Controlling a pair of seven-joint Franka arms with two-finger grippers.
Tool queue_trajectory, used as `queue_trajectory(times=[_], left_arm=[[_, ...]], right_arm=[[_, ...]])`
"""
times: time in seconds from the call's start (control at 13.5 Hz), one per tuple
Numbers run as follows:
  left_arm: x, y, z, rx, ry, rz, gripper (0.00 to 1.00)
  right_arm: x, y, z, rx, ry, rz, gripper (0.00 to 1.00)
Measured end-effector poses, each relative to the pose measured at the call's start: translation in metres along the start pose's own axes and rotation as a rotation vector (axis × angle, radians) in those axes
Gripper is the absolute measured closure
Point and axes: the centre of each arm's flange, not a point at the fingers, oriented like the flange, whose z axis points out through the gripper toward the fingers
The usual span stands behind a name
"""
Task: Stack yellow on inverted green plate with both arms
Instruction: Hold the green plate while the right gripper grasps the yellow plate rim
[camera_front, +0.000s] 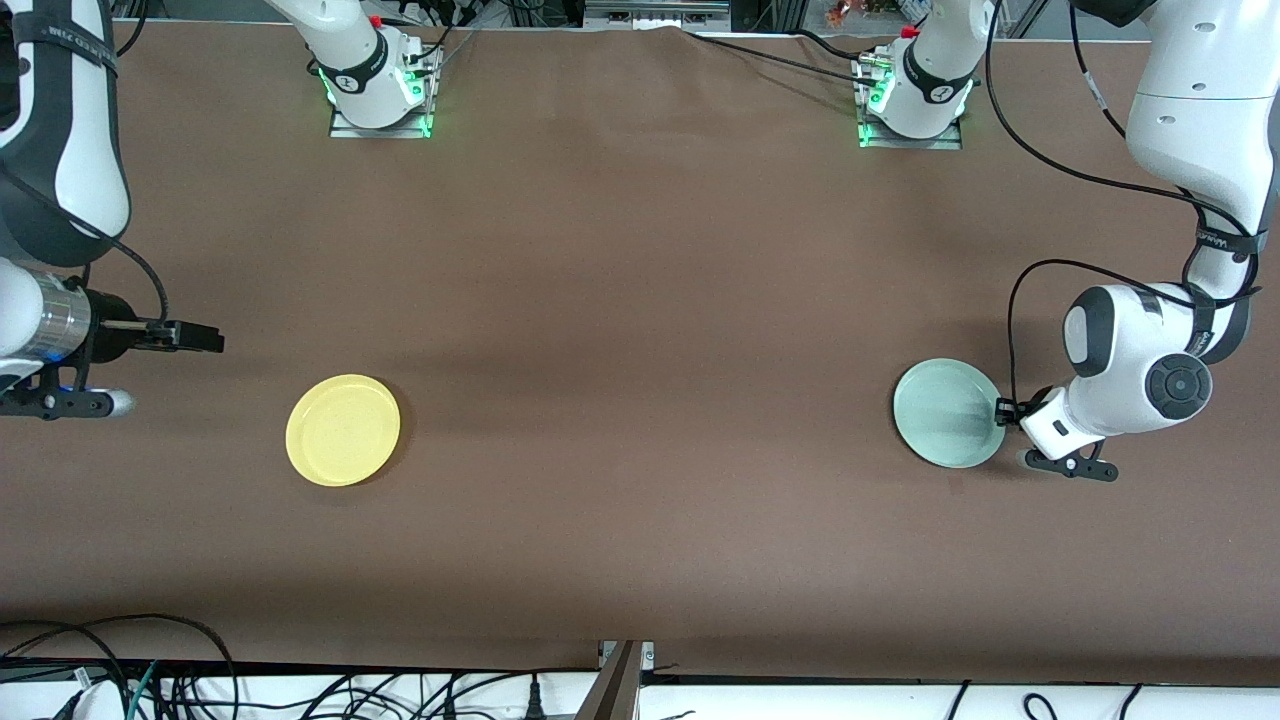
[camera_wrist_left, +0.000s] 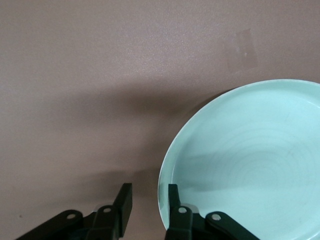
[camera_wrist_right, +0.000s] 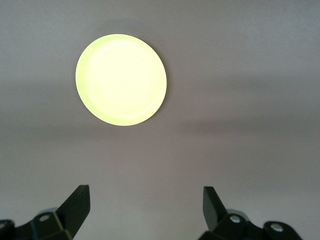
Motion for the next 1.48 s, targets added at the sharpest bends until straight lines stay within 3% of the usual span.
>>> queue_trajectory(times=[0.37, 0.66, 0.96, 1.48], left_arm=[[-0.001, 0.0, 0.001, -0.001, -0.004, 0.0, 0.66], [-0.001, 0.001, 0.002, -0.002, -0.006, 0.001, 0.66], [-0.002, 0.001, 0.003, -0.003, -0.008, 0.001, 0.69], [-0.002, 0.003, 0.004, -0.004, -0.011, 0.003, 0.72]], right_arm=[[0.026, 0.0, 0.044, -0.003, -0.007, 0.003, 0.0], [0.04, 0.003, 0.078, 0.043, -0.026, 0.025, 0.0], [0.058, 0.01, 0.117, 0.043, -0.026, 0.04, 0.0], [0.069, 0.016, 0.164, 0.065, -0.039, 0.063, 0.0]])
